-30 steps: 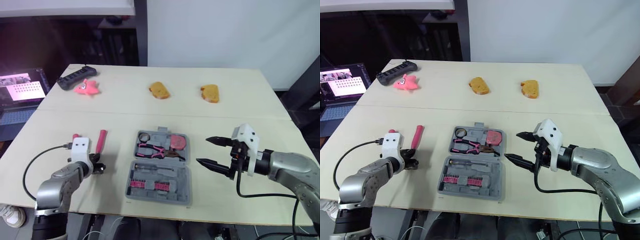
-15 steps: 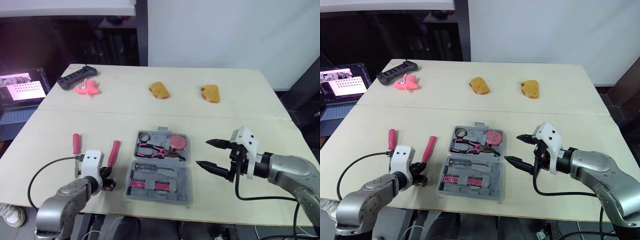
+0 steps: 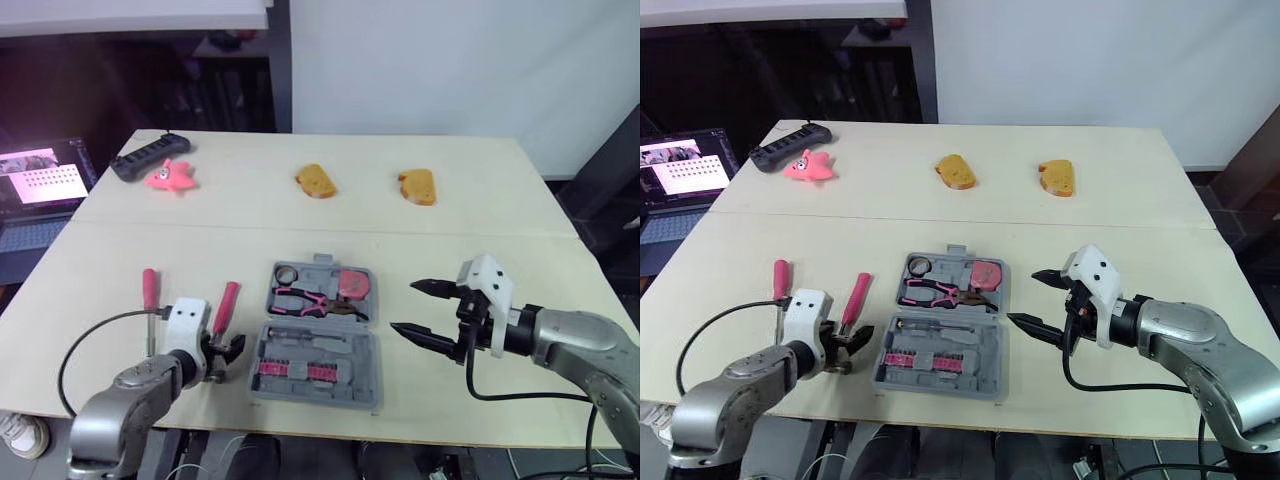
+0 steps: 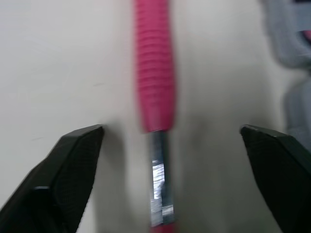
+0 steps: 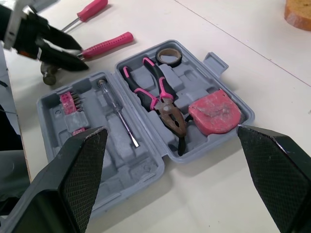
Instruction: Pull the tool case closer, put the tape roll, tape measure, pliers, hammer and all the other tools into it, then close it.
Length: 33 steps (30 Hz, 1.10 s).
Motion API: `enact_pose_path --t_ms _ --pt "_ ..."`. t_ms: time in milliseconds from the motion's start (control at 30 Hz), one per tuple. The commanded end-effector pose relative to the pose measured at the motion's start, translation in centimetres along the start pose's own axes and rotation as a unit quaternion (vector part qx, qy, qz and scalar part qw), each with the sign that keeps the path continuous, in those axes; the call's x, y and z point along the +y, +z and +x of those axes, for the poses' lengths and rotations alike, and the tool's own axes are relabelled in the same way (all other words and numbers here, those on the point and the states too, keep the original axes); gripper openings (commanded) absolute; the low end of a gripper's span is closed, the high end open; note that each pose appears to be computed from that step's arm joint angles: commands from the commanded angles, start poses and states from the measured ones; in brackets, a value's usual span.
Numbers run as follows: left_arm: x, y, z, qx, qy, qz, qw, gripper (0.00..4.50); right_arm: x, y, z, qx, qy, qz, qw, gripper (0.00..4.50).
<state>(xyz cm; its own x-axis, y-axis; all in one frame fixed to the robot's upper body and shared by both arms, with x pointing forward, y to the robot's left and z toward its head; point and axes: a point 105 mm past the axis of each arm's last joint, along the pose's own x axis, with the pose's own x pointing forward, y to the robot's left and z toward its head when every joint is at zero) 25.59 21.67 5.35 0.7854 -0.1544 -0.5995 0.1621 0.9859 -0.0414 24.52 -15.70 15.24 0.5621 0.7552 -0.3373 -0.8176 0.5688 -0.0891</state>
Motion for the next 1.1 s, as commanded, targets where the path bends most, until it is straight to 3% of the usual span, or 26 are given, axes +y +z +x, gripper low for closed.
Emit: enact_pose_path --t_ms 33,167,267,333,400,467,533,600,633,700,800,967,1100 --pt "1.0 4.5 -2.9 -0.049 -0.027 0.048 0.997 4.47 0.1 0.7 0.0 -0.012 -0.003 -0.012 1.000 4.50" --pt "2.8 7.7 -5.9 -0.021 -0.125 0.179 0.976 4.47 0.0 0.6 0.3 -0.015 -0.005 -0.009 1.000 4.50" --pt "4.3 8.7 -6.2 -0.009 -0.192 0.313 0.930 4.47 0.1 0.6 0.7 -0.019 -0.004 -0.009 1.000 4.50" --pt "4.5 9.3 -6.2 -0.019 -0.237 0.399 0.886 4.47 0.2 0.8 0.9 -0.022 -0.002 -0.013 1.000 4.50" --pt "4.1 9.3 -6.4 -0.028 -0.300 0.520 0.799 4.47 0.6 1.3 0.8 -0.028 0.008 -0.022 0.999 4.50" --pt "4.2 8.8 -6.4 -0.001 -0.347 0.619 0.704 4.47 1.1 1.7 0.7 -0.030 0.024 -0.034 0.999 4.50" --pt "4.7 8.5 -6.2 0.028 -0.366 0.667 0.648 4.47 1.4 2.0 0.8 -0.029 0.033 -0.042 0.998 4.50" --pt "5.0 8.2 -5.7 0.057 -0.368 0.741 0.558 4.47 1.7 2.2 0.9 -0.029 0.043 -0.048 0.997 4.50" --pt "4.9 8.1 -5.1 0.072 -0.368 0.791 0.483 4.47 2.1 2.4 1.1 -0.032 0.051 -0.051 0.997 4.50" --pt "4.8 8.0 -4.3 0.088 -0.374 0.843 0.377 4.47 2.5 2.6 1.3 -0.037 0.061 -0.052 0.996 4.50" --pt "3.2 7.7 -2.8 0.073 -0.402 0.870 0.275 4.47 2.9 2.7 1.7 -0.040 0.059 -0.052 0.996 4.50" --pt "0.8 7.1 -1.3 0.049 -0.440 0.871 0.212 4.47 3.6 2.9 1.9 -0.047 0.057 -0.047 0.996 4.50" --pt "-0.4 6.6 -0.4 0.045 -0.454 0.869 0.192 4.47 4.6 3.2 1.8 -0.045 0.069 -0.048 0.995 4.50"
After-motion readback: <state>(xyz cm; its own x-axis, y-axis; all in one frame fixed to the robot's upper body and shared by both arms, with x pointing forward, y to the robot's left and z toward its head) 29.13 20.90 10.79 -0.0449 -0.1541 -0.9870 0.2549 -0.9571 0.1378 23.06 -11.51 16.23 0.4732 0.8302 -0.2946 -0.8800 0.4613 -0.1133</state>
